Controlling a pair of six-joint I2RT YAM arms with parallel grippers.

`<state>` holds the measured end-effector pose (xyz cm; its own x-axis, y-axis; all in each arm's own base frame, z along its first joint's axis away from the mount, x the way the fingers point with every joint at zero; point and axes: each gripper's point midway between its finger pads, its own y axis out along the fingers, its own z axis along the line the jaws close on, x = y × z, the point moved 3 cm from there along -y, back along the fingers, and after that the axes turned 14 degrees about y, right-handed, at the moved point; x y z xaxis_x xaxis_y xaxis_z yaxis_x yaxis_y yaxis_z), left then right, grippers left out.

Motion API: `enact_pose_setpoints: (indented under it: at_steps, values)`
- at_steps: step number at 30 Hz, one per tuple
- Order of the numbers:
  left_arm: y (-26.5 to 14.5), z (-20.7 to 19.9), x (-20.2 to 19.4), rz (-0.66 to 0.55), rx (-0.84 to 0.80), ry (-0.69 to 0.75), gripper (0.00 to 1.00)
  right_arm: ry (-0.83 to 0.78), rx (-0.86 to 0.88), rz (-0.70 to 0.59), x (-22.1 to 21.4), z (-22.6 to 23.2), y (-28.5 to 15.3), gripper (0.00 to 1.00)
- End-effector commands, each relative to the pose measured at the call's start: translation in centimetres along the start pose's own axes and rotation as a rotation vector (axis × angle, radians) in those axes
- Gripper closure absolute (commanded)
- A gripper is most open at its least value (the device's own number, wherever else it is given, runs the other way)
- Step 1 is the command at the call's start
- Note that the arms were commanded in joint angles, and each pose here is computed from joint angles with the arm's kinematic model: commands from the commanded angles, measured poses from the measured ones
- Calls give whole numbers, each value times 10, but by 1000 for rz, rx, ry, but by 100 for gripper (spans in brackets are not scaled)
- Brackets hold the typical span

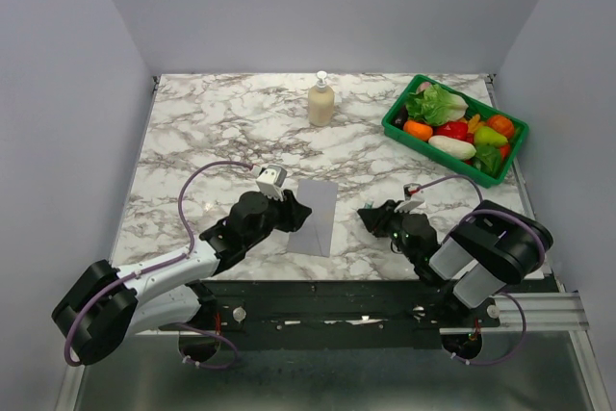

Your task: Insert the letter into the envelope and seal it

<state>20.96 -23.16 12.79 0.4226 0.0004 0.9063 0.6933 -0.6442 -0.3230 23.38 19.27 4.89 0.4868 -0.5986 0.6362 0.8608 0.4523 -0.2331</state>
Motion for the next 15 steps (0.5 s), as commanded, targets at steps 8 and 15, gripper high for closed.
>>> enact_pose_setpoints:
  at_steps: [8,15]
  values:
    - [-3,-3,9,-35,-29,11,56,104,293,-242,57,66,-13,99]
    - [-3,-6,7,-27,-52,10,57,102,263,-263,64,62,-8,99]
